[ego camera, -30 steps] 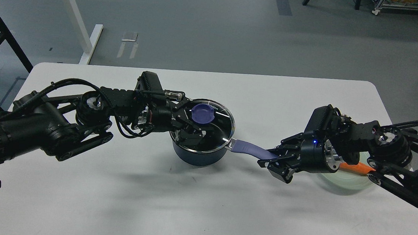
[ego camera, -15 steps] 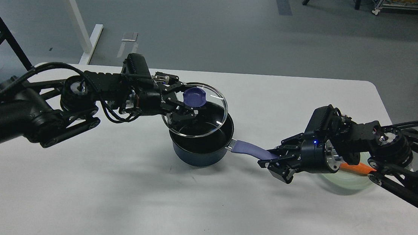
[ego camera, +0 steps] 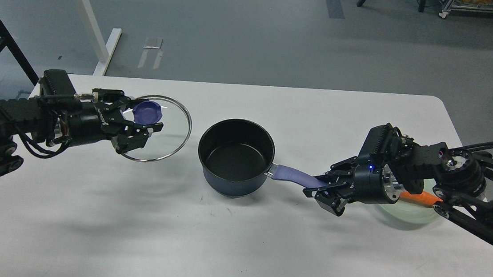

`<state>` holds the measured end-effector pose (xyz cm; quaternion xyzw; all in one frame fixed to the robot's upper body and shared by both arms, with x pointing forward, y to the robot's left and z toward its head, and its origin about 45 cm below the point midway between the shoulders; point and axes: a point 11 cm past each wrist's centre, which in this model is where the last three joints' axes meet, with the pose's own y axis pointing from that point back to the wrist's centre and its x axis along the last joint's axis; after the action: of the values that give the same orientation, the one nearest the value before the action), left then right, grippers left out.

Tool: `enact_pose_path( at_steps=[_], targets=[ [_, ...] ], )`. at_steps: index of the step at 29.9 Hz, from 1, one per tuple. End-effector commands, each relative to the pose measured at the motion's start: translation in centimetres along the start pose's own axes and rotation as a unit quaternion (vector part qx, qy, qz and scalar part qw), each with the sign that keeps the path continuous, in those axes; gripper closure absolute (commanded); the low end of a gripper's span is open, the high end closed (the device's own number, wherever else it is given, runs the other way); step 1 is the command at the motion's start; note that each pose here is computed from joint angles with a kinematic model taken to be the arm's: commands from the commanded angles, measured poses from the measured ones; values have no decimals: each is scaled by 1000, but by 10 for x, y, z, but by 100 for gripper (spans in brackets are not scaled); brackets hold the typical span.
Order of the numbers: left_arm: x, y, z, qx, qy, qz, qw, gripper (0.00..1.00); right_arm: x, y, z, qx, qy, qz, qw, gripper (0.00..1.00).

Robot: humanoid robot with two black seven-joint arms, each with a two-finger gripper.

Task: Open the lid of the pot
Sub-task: 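Lift the glass lid off the pot and carry it toward the robot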

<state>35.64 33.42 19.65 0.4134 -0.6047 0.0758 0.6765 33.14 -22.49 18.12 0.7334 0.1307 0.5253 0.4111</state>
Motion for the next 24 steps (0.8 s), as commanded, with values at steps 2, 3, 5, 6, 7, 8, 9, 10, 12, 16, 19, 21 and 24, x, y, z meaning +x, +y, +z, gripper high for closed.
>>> enact_pose_path(
  at_steps=[2,3,5,6,7,8,9,10,12,16,19,21,24],
  targets=[
    [-37,13,9,6,20,-11,1000,57,-1,1,1,-2,-1,-1,1000,76],
    [-41,14,10,7,22,-11,1000,57,-1,1,1,-2,-1,-1,1000,76],
    [-51,17,6,17,22,-15,999,56,-1,1,1,-2,-1,-1,1000,76],
    [-55,19,4,22,23,-18,999,56,-1,1,1,-2,-1,-1,1000,76],
    [-59,22,1,29,22,-21,999,56,-1,2,1,-3,-1,-1,1000,76],
    [-64,25,-2,36,23,-27,999,56,-1,2,1,-3,-1,-1,1000,76],
    [-69,27,-3,40,25,-31,998,56,-1,2,1,-3,-1,-1,1000,76],
    [-74,30,-4,43,26,-35,998,55,-1,2,1,-3,0,-1,1000,76],
    [-82,35,-6,51,27,-40,997,55,-1,2,1,-3,-1,-1,1000,76],
    [-93,32,1,49,36,-45,997,52,-1,2,1,-3,-1,-1,1000,76],
    [-98,32,3,48,40,-49,997,51,-1,2,1,-3,-1,-1,1000,76],
    [-102,34,2,52,41,-53,996,49,-1,2,1,-3,-1,-1,1000,76],
    [-107,37,1,56,44,-59,996,46,-1,2,1,-3,-1,-1,1000,76]
  ],
)
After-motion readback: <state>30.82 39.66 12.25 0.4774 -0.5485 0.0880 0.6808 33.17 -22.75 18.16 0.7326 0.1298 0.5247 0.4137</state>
